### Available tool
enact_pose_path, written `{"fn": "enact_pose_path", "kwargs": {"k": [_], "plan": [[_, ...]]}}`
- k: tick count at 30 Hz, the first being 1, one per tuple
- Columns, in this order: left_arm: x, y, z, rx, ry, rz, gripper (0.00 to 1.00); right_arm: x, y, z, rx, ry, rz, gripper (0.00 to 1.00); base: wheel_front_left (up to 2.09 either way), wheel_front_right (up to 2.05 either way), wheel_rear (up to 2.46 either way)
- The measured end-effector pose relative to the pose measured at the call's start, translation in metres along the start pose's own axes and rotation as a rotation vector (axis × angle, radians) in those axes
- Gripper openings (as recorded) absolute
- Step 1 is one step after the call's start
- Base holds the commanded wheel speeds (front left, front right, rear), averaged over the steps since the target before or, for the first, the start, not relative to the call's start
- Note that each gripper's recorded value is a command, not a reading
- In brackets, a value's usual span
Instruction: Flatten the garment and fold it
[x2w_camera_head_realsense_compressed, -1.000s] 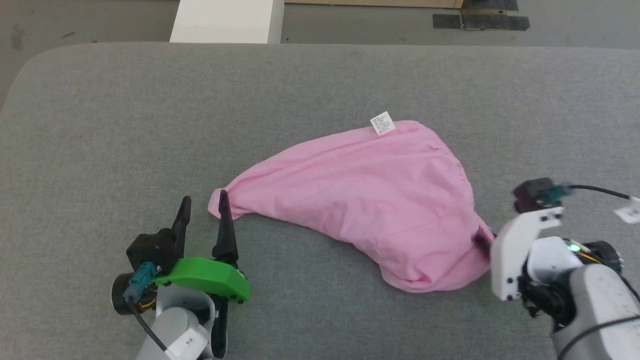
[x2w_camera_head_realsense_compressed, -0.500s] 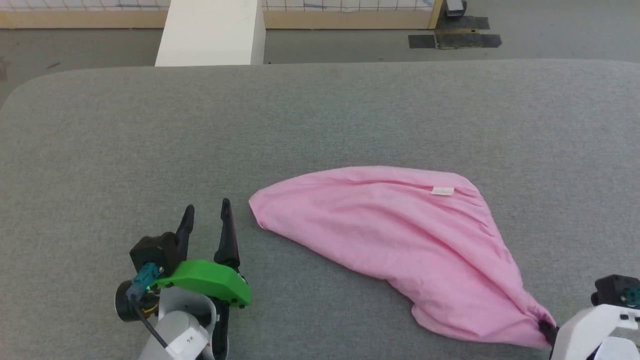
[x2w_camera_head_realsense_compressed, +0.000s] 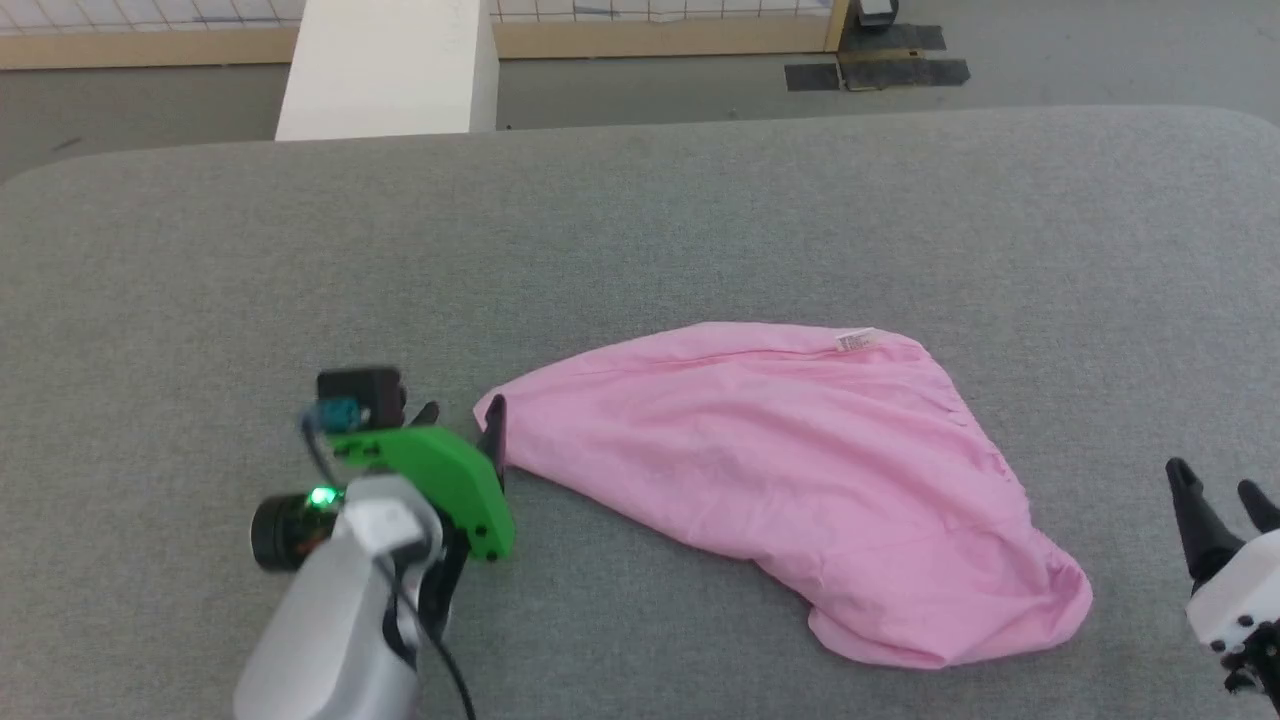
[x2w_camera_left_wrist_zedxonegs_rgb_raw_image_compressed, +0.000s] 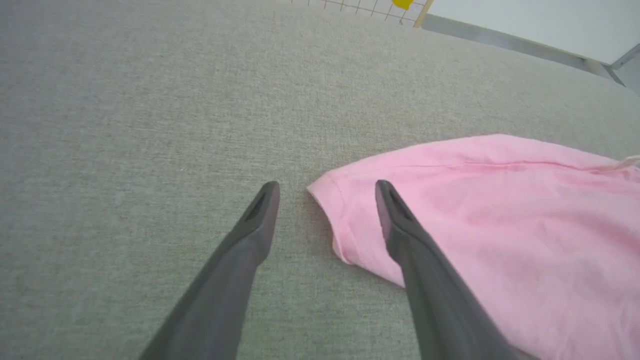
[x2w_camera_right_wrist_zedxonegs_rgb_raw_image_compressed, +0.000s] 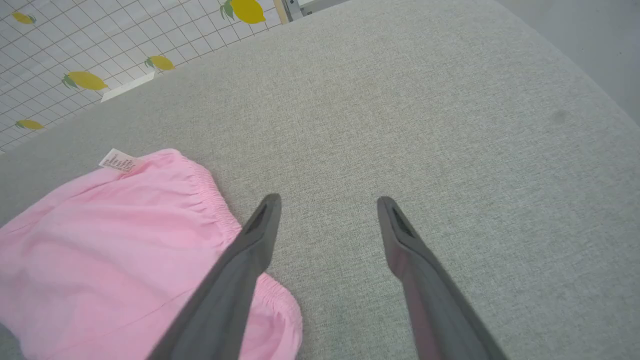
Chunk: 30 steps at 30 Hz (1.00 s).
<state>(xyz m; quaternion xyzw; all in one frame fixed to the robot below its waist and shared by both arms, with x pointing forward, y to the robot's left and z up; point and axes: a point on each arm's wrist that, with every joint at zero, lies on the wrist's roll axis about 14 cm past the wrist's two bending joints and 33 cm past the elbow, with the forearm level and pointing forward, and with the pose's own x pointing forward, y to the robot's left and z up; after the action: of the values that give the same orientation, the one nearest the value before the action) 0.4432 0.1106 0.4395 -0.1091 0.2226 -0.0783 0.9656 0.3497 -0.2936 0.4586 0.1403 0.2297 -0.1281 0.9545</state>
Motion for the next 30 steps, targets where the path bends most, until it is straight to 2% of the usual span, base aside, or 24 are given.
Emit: {"fn": "enact_pose_path", "kwargs": {"k": [5,10,11,12,13,14,15,20,23,25,26,30], "plan": [[0.018,-0.001,-0.013,0.045,0.207,0.010,1.00,0.002,-0.001,0.004,-0.002,-0.010,-0.007,1.00,0.00,0.00,0.00],[0.027,0.000,-0.019,0.058,0.256,0.013,0.98,0.003,-0.006,-0.004,0.007,0.006,-0.020,1.00,0.00,0.00,0.00],[0.029,-0.001,-0.020,0.057,0.258,0.009,0.89,0.003,-0.007,-0.006,0.011,0.011,-0.022,1.00,0.00,0.00,0.00],[0.030,-0.002,-0.021,0.055,0.256,0.006,0.48,0.004,-0.008,-0.007,0.012,0.013,-0.025,1.00,0.00,0.00,0.00],[0.031,-0.002,-0.022,0.055,0.261,0.006,0.35,0.004,-0.008,-0.008,0.012,0.013,-0.027,1.00,0.00,0.00,0.00],[0.031,-0.003,-0.026,0.055,0.273,0.003,0.11,0.004,-0.009,-0.008,0.012,0.014,-0.028,1.00,0.00,0.00,0.00],[0.031,-0.003,-0.027,0.049,0.277,0.002,0.00,0.004,-0.009,-0.008,0.012,0.015,-0.029,1.00,0.00,0.00,0.00],[0.031,-0.005,-0.022,0.035,0.235,-0.020,0.00,0.006,-0.003,-0.003,-0.010,0.002,-0.017,1.00,0.00,0.00,0.00],[0.032,-0.010,-0.012,0.018,0.181,-0.039,0.00,0.011,0.014,-0.001,-0.050,0.009,0.022,1.00,0.00,0.00,0.00],[0.032,-0.015,-0.004,-0.003,0.132,-0.054,0.00,0.018,0.039,0.005,-0.111,0.019,0.074,1.00,0.00,0.00,0.00],[0.030,-0.018,-0.001,-0.036,0.092,-0.064,0.00,0.032,0.077,0.016,-0.185,0.030,0.163,1.00,0.00,0.00,0.00],[0.024,-0.016,-0.013,-0.079,0.086,-0.055,0.00,0.056,0.096,0.008,-0.313,0.142,0.200,1.00,0.00,0.00,0.00]]}}
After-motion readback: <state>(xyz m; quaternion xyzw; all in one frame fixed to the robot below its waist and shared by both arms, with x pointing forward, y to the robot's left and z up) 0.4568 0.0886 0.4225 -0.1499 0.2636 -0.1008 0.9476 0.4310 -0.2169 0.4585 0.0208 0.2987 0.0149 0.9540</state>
